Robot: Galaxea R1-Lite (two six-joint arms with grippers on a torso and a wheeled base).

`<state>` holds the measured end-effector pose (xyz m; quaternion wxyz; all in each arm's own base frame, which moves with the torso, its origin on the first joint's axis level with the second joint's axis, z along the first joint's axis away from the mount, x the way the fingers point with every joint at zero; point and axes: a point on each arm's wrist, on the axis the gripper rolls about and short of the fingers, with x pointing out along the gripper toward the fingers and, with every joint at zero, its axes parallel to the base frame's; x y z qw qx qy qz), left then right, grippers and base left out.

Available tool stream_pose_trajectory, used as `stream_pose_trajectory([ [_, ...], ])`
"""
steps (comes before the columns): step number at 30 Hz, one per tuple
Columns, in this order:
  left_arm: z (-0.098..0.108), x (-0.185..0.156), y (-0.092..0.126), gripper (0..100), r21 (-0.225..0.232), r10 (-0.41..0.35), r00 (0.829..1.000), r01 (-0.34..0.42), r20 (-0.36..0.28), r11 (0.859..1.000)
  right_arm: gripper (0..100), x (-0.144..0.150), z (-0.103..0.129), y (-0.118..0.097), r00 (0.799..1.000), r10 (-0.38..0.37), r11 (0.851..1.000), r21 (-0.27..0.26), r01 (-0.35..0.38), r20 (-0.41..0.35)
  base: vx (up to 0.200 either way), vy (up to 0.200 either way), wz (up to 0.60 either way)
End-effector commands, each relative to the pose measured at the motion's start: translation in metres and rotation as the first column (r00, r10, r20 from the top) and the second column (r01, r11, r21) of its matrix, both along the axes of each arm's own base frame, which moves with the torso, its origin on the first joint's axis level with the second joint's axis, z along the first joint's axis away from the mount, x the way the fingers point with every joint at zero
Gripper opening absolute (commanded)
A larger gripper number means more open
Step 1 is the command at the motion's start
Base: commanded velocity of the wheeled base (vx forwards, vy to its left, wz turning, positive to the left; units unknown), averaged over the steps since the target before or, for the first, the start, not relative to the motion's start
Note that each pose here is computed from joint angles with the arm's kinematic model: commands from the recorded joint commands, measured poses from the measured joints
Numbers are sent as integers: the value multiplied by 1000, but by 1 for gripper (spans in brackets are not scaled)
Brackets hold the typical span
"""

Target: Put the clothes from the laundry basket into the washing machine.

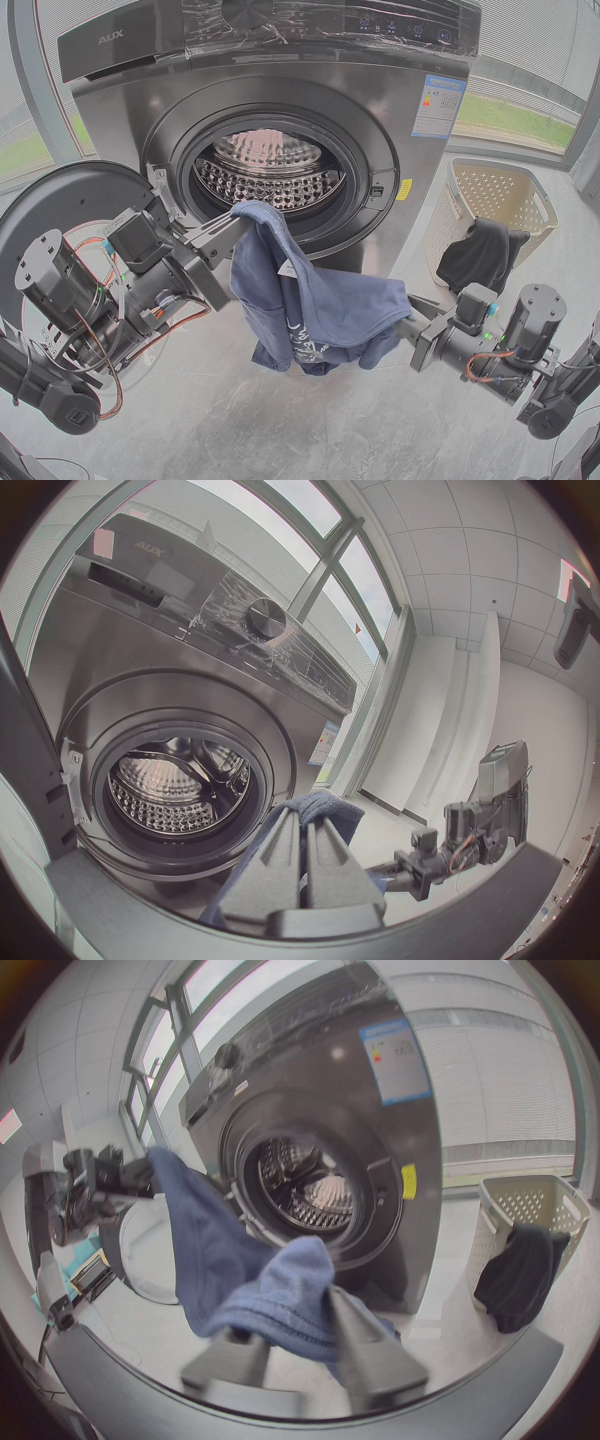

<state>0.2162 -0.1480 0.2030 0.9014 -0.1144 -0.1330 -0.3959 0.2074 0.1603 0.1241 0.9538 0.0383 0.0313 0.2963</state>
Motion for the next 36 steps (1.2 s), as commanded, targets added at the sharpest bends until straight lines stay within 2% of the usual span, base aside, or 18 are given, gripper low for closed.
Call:
stream_pose_trajectory([
  [1, 7, 3, 1, 0, -20, 10, 1000, -10, 23, 1000, 100, -12, -38, 9, 991, 35, 993, -108, -49, -128, 0, 0, 0],
  [4, 10, 3, 0, 0, -28, 9, 999, -8, 36, 1000, 100, -22, -55, 10, 980, 61, 983, -157, -92, -189, 0, 0, 0],
  [8, 12, 2, 1, 0, -31, 10, 999, -8, 44, 999, 100, -27, -64, 15, 972, 84, 977, -172, -123, -220, 0, 0, 0],
  [11, 13, 1, 0, 0, -36, 5, 999, -4, 50, 999, 100, -22, -63, 17, 975, 79, 980, -163, -114, -208, 0, 0, 0],
  [15, 17, -3, 0, 0, -43, -3, 998, 6, 62, 999, 100, 6, -57, 32, 988, 53, 991, -113, -69, -144, 0, 0, 0],
  [21, 23, -8, 2, 0, -52, -11, 996, 15, 83, 999, 100, 37, -60, 55, 995, 50, 996, -72, -56, -84, 0, 0, 0],
  [26, 28, -12, 3, 0, -62, -18, 995, 24, 95, 998, 100, 57, -64, 80, 997, 73, 996, -46, -74, -33, 0, 0, 0],
  [29, 28, -12, 3, 0, -62, -20, 995, 26, 96, 998, 100, 63, -68, 86, 997, 74, 996, -54, -75, -18, 0, 0, 0],
  [30, 30, -12, 3, 0, -66, -19, 995, 26, 101, 998, 100, 69, -71, 94, 997, 81, 995, -52, -81, 1, 0, 0, 0],
  [36, 33, -14, 4, 0, -72, -19, 994, 27, 112, 997, 100, 75, -68, 113, 991, 126, 992, -24, -125, 41, 0, 0, 0],
])
